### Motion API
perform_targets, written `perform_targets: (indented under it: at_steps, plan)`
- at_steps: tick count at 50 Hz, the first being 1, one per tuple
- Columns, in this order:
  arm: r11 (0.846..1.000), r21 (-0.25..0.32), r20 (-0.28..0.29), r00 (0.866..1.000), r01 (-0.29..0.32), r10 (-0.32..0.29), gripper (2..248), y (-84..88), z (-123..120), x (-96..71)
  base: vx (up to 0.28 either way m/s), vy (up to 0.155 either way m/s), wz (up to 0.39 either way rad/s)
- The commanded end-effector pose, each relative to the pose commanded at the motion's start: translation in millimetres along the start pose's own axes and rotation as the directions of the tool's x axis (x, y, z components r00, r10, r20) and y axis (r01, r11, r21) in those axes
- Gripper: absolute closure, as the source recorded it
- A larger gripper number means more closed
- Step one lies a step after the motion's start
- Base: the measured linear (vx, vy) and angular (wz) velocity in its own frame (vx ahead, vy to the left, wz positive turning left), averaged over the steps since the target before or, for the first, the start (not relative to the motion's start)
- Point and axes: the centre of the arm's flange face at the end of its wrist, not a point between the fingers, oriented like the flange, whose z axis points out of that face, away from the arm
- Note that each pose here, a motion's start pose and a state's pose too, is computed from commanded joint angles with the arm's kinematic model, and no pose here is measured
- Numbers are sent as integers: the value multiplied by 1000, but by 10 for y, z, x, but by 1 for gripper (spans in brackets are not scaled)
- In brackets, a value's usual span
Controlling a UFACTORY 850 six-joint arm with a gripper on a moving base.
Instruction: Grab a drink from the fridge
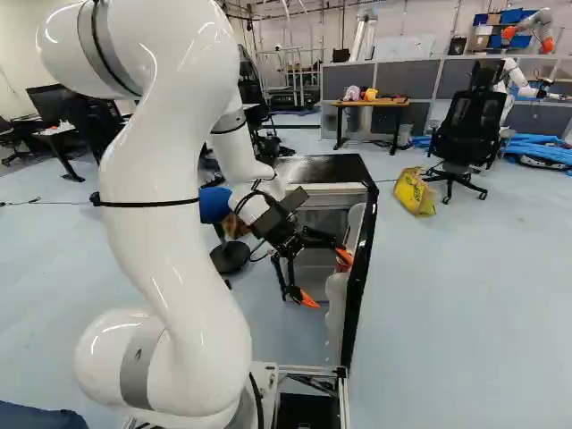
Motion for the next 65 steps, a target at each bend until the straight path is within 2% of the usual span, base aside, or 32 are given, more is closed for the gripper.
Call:
perform_targets:
  at_steps: [14,34,65]
  plan:
    - [997,-64,6,999,-53,54,3,-271,140,59,0,0,0]
    - [984,-132,7,992,-123,125,3,-654,361,150,0,0,0]
    - [960,-178,23,975,-214,221,3,-1229,731,276,0,0,0]
